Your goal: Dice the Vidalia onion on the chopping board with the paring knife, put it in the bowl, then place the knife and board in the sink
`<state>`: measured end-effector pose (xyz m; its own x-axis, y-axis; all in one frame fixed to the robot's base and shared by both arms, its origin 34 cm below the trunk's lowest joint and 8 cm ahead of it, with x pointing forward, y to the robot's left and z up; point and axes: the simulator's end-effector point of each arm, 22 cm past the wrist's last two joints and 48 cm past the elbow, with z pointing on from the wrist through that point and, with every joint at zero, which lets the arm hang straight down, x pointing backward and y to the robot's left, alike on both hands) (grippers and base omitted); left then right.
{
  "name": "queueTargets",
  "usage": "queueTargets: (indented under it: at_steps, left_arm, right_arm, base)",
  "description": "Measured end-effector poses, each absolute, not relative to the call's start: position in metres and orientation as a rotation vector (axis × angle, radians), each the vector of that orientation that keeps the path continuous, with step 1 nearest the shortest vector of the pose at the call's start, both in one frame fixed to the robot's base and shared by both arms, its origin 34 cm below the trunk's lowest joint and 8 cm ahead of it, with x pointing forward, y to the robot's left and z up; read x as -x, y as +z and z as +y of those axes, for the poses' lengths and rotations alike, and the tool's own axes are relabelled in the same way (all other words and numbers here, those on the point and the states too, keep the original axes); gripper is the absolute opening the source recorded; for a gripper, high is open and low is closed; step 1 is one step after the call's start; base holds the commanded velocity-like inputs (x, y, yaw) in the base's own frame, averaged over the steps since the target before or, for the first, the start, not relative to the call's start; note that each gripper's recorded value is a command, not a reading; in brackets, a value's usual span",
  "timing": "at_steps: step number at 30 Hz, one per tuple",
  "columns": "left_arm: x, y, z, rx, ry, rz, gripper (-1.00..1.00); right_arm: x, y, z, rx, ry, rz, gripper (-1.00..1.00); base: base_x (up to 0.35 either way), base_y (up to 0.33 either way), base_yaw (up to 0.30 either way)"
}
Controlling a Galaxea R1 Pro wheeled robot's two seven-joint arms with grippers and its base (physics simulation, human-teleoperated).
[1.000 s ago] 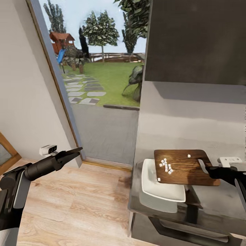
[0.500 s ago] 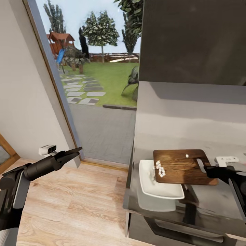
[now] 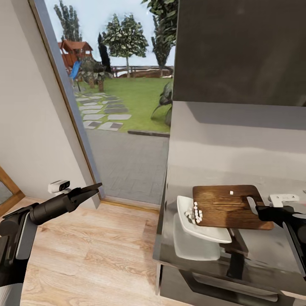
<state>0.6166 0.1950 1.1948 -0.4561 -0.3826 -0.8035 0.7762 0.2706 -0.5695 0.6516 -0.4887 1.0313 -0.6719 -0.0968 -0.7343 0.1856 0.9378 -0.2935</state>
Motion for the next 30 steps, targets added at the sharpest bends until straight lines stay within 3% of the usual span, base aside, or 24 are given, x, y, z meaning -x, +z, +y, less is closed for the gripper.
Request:
queueTargets:
  at_steps: [30]
  left_arm:
    - [-0.609,1.213,0.195,-0.406,-1.397,1.48,1.0]
  right_arm:
    - [-0.65,1.045,-0.488,-0.07,-0.424,2.243,-1.0]
  base:
    - [0.0,0.0,0.0]
